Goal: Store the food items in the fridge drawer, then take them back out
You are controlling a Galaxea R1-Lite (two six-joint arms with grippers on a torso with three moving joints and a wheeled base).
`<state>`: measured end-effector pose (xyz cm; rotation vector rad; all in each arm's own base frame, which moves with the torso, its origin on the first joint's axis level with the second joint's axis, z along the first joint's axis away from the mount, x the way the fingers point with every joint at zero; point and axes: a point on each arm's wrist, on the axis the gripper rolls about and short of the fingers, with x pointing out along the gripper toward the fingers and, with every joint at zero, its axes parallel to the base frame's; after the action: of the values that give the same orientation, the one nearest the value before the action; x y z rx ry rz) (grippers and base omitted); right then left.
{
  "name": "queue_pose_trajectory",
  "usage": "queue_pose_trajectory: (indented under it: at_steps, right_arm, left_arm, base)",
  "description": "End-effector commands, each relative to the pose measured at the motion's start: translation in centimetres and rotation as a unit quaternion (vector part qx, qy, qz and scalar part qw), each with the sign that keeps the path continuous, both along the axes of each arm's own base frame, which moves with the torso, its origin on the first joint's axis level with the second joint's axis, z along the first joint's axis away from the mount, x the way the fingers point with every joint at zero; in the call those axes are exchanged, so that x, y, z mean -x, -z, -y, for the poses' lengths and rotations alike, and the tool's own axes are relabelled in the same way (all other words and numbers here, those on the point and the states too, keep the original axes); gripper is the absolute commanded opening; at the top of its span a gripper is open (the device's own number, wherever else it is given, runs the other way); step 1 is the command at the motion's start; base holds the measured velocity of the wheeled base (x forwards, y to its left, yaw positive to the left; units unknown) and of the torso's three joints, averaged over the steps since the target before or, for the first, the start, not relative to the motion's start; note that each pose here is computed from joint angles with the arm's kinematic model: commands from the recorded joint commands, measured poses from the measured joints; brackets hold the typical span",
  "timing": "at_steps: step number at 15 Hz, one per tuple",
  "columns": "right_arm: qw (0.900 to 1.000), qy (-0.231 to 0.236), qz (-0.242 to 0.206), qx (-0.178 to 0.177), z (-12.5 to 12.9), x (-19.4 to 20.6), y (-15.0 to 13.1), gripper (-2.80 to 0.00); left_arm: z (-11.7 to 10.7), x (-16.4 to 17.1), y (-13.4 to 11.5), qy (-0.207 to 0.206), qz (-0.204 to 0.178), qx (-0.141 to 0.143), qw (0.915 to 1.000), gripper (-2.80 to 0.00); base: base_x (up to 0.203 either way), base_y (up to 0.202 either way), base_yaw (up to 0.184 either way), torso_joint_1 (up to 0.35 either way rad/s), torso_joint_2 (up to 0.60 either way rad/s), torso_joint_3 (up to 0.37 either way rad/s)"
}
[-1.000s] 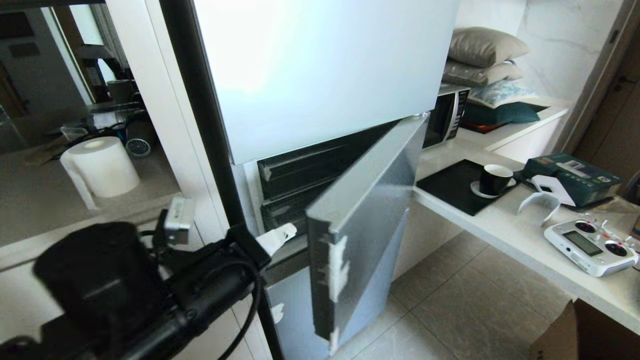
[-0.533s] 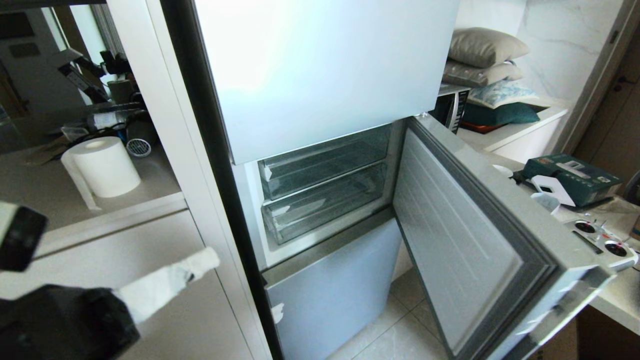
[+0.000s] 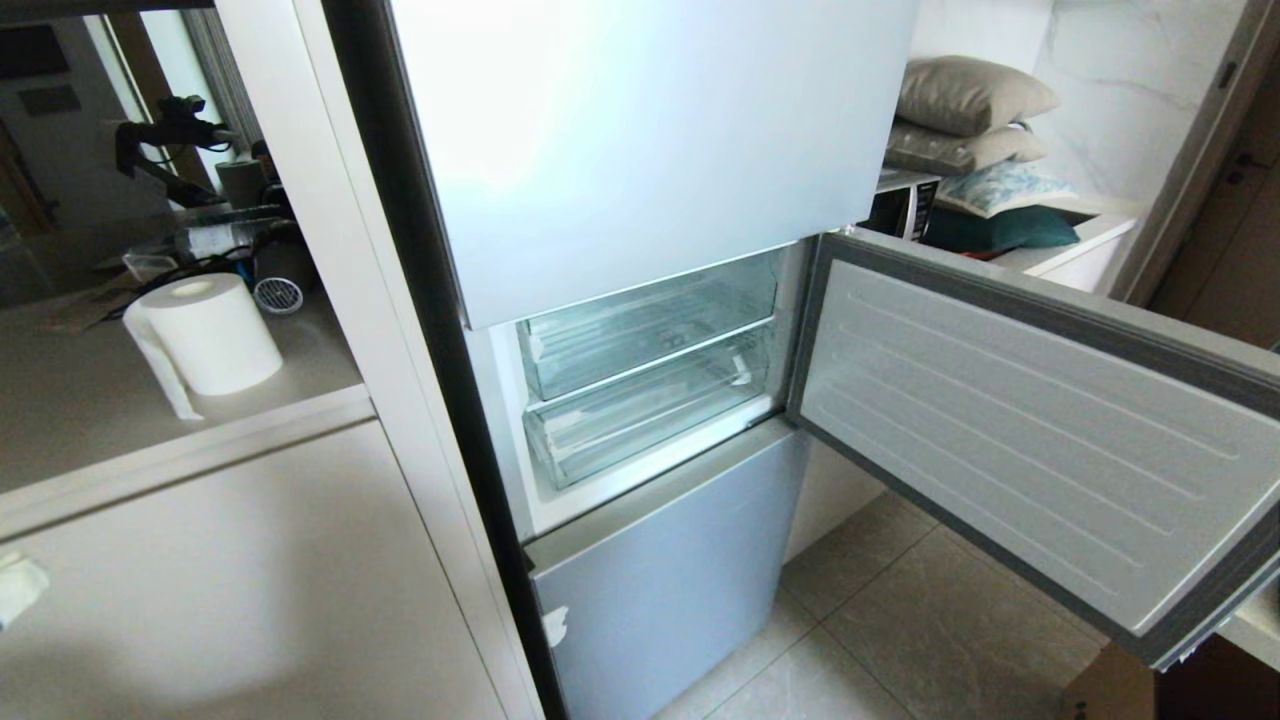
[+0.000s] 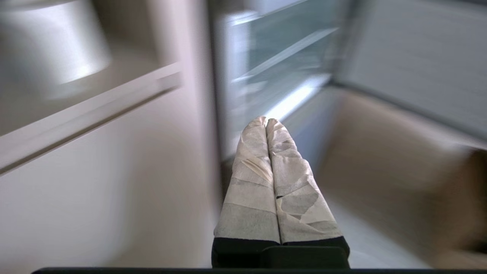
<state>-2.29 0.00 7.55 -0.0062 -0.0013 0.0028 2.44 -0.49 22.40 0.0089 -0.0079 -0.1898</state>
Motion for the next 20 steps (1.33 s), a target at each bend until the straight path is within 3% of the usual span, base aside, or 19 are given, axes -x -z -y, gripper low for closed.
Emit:
queue_pose_trajectory:
  at_steps: [1, 4, 6, 10, 12, 13, 15, 18, 20]
  right_arm:
    - [1.000, 0.000, 0.000, 0.000, 0.0, 0.0, 0.0, -2.80]
    - [1.000, 0.000, 0.000, 0.000, 0.0, 0.0, 0.0, -2.80]
    - [1.000, 0.000, 0.000, 0.000, 0.0, 0.0, 0.0, -2.80]
    - [1.000, -0.003, 0.000, 0.010, 0.0, 0.0, 0.0, -2.80]
    - [1.000, 0.002, -0.002, 0.007, 0.0, 0.0, -0.1, -2.80]
    - [1.000, 0.000, -0.018, 0.010, 0.0, -0.1, -0.2, -2.80]
    - [0.996, -0.009, -0.083, 0.000, 0.0, -1.0, -1.0, -2.80]
    - [0.986, -0.056, -0.138, -0.080, -0.3, -3.6, -6.0, -2.80]
    - [0.976, -0.076, -0.172, -0.108, -0.5, -6.3, -7.9, -2.80]
  left_arm:
    - [-0.6, 2.3, 2.2, -0.075, 0.019, -0.004, 0.9970, -2.80]
    - [-0.7, 4.1, 5.4, -0.146, -0.020, -0.046, 0.9880, -2.80]
    - [-0.7, 4.3, 7.8, -0.180, -0.075, -0.057, 0.9792, -2.80]
    - [-0.7, 3.5, 12.9, -0.170, -0.170, -0.080, 0.9675, -2.80]
    - [-0.6, 3.8, 13.5, -0.129, -0.164, -0.078, 0.9749, -2.80]
    - [-0.4, 4.2, 13.9, -0.094, -0.141, -0.078, 0.9824, -2.80]
    - [-0.3, 4.8, 14.5, -0.052, -0.103, -0.086, 0.9896, -2.80]
    - [-0.3, 5.3, 14.7, -0.050, -0.072, -0.086, 0.9924, -2.80]
    - [-0.3, 5.5, 14.7, -0.051, -0.062, -0.085, 0.9931, -2.80]
  base:
    - [0.000, 0.000, 0.000, 0.000, 0.00, 0.000]
    - [0.000, 0.000, 0.000, 0.000, 0.00, 0.000]
    - [0.000, 0.000, 0.000, 0.000, 0.00, 0.000]
    - [0.000, 0.000, 0.000, 0.000, 0.00, 0.000]
    - [0.000, 0.000, 0.000, 0.000, 0.00, 0.000]
    - [0.000, 0.000, 0.000, 0.000, 0.00, 0.000]
    - [0.000, 0.000, 0.000, 0.000, 0.00, 0.000]
    - [0.000, 0.000, 0.000, 0.000, 0.00, 0.000]
    - [0.000, 0.000, 0.000, 0.000, 0.00, 0.000]
